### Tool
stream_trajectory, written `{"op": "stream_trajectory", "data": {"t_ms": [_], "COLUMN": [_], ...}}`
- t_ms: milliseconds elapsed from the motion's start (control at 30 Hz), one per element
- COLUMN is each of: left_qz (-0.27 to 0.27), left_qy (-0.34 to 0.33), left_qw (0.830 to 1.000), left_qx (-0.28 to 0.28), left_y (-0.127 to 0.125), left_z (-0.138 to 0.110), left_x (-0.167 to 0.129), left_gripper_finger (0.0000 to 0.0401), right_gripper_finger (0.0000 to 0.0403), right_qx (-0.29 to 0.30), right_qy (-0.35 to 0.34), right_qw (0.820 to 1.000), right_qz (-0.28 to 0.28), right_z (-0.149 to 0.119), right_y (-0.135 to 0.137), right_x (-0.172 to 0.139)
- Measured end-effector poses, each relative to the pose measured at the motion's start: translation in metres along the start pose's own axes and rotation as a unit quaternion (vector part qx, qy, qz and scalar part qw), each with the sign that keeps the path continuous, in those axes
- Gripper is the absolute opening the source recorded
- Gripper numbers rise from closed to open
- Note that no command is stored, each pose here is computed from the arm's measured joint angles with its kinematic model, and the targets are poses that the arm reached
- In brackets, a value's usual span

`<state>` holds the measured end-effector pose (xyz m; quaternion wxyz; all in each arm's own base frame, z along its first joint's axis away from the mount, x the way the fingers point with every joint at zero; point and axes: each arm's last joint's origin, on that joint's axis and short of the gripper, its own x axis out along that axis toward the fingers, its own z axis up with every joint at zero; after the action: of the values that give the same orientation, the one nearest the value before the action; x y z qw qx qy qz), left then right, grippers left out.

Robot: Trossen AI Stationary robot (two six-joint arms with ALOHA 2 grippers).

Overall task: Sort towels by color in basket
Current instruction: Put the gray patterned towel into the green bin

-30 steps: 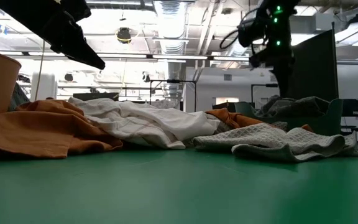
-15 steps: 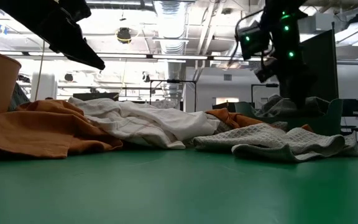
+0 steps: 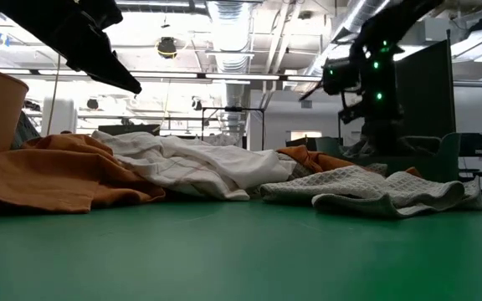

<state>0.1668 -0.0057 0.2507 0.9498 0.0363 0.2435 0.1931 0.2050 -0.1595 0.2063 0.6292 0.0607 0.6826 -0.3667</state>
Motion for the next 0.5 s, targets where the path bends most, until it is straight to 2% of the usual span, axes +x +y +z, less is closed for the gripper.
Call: {"op": "stream_trajectory", "data": {"t_ms": [100, 233, 367, 500], "left_qz": [0.0, 0.0, 0.001, 0.001], "left_qy": [0.0, 0.0, 0.0, 0.0], "left_qw": [1.0, 1.0, 1.0, 1.0], "left_qx": [0.0, 0.0, 0.002, 0.002], "left_y": [0.0, 0.0, 0.0, 0.0], "left_z": [0.0, 0.0, 0.0, 0.0], "left_x": [0.0, 0.0, 0.0, 0.0], "left_gripper_finger": [0.021, 0.021, 0.021, 0.021], "right_gripper_finger": [0.011, 0.0161, 0.0199, 0.0225], "right_qx": [0.036, 0.046, 0.04, 0.056], "right_qy": [0.008, 0.026, 0.04, 0.028], "right_qw": [0.999, 0.996, 0.996, 0.997], "right_qz": [0.014, 0.076, 0.074, 0.053], "right_z": [0.002, 0.004, 0.005, 0.007], "right_y": [-0.006, -0.007, -0.012, -0.026], "right_x": [0.017, 0.026, 0.012, -0.022]}}
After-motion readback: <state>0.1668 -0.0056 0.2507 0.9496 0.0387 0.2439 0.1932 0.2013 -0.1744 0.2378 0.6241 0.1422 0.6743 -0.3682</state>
